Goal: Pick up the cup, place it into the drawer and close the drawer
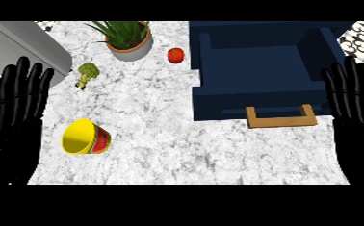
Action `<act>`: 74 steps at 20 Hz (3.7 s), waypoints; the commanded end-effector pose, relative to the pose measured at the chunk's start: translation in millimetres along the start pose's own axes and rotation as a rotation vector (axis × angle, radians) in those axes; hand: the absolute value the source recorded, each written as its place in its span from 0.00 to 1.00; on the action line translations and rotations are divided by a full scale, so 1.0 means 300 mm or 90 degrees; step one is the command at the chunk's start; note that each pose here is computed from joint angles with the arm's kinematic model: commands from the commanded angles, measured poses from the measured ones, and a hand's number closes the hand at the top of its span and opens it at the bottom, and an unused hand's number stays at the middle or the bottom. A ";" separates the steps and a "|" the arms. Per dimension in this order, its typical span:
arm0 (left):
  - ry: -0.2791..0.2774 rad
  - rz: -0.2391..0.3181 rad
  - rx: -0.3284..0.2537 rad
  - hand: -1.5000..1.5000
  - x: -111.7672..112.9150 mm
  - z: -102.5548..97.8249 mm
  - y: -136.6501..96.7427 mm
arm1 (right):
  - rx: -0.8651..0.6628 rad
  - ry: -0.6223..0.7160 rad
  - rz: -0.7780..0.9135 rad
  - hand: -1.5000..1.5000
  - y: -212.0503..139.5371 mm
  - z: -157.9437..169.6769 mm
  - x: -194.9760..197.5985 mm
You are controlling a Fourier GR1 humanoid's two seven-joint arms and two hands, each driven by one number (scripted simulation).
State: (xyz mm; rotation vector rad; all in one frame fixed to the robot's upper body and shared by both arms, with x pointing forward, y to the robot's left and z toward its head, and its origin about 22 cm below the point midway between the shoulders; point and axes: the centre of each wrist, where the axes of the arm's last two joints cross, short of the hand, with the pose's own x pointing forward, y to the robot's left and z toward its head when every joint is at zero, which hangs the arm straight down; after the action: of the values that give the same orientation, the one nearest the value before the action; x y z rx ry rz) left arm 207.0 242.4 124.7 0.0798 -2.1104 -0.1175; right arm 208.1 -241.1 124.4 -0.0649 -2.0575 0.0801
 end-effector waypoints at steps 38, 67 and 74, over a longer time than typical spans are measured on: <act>0.285 0.159 -0.160 0.00 -0.616 0.296 0.441 | 0.071 0.009 0.042 0.00 -0.044 -0.041 -0.039; 0.240 0.158 -0.133 0.00 -0.791 0.341 0.452 | 0.099 0.001 0.044 0.00 -0.041 -0.078 -0.060; 0.240 0.188 -0.141 0.00 -0.824 0.325 0.368 | 0.085 0.013 0.031 0.00 -0.054 -0.073 -0.101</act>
State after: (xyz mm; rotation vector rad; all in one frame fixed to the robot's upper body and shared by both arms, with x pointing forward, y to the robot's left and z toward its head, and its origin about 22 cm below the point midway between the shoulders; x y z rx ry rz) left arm 250.4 386.5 -119.4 -0.1405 -1.5998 -0.1898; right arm 237.6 -257.1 117.6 -0.0391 -2.0303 0.2564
